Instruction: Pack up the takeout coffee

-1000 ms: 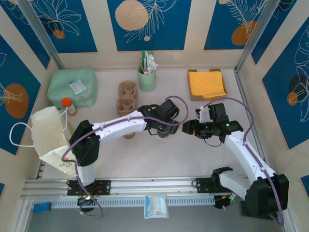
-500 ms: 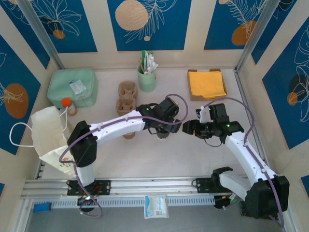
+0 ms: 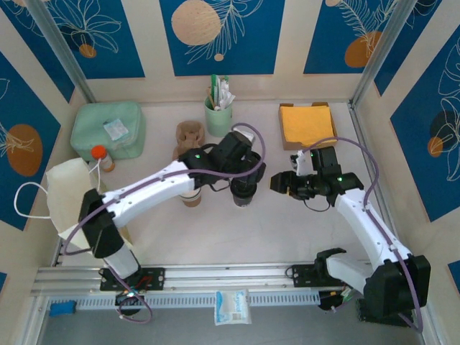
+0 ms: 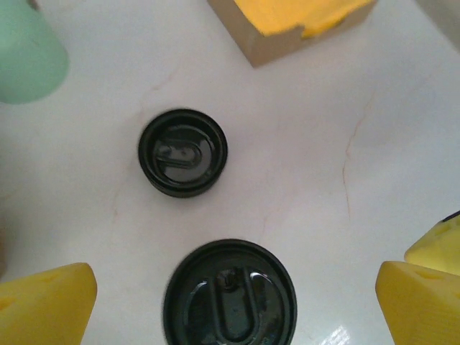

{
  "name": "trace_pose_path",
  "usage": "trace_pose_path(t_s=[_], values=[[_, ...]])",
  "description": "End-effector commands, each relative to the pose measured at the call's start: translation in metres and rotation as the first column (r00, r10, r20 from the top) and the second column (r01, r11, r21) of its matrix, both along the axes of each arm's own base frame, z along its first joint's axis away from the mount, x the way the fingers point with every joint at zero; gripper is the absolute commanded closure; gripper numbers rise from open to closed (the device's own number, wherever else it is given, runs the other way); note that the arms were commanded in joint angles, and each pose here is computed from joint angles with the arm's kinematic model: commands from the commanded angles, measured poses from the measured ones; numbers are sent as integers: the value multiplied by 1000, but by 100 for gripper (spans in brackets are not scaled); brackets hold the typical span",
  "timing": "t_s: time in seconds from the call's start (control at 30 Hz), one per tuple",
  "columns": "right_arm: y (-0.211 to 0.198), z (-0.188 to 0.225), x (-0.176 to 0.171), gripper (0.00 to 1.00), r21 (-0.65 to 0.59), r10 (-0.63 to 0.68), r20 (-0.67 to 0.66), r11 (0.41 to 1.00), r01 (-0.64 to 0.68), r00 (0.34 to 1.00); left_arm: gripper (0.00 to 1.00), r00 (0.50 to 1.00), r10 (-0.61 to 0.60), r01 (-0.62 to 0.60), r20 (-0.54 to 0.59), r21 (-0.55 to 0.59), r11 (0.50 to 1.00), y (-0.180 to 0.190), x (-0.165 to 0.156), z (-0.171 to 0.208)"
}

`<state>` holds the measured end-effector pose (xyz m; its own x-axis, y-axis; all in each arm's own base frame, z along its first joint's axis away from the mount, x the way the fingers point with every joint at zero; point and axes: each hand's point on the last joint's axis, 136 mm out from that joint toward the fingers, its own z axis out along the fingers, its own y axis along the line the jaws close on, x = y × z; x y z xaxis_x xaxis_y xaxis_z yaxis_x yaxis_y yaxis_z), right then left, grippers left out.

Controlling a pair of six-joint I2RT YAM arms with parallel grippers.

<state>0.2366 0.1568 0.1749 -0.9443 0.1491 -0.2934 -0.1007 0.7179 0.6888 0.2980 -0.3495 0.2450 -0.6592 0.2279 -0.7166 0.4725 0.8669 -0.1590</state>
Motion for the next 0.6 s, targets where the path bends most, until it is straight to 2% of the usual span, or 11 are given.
trace_pose_path(t_s=[0.0, 0.17, 0.33, 0.57], values=[[9, 7, 2, 44, -7, 46, -7, 999, -46, 999, 1, 997, 54, -57, -48, -47, 997, 27, 3, -6], [25, 0, 11, 44, -71, 92, -36, 993, -94, 995, 1, 989, 63, -78, -137, -108, 991, 43, -1, -30], [37, -11, 19, 44, -136, 113, -52, 983, -119, 992, 1, 979, 44, -66, -198, -107, 992, 45, -6, -55], [46, -21, 27, 44, -160, 130, -70, 977, -140, 989, 1, 971, 46, -71, -235, -98, 993, 47, -5, -77]])
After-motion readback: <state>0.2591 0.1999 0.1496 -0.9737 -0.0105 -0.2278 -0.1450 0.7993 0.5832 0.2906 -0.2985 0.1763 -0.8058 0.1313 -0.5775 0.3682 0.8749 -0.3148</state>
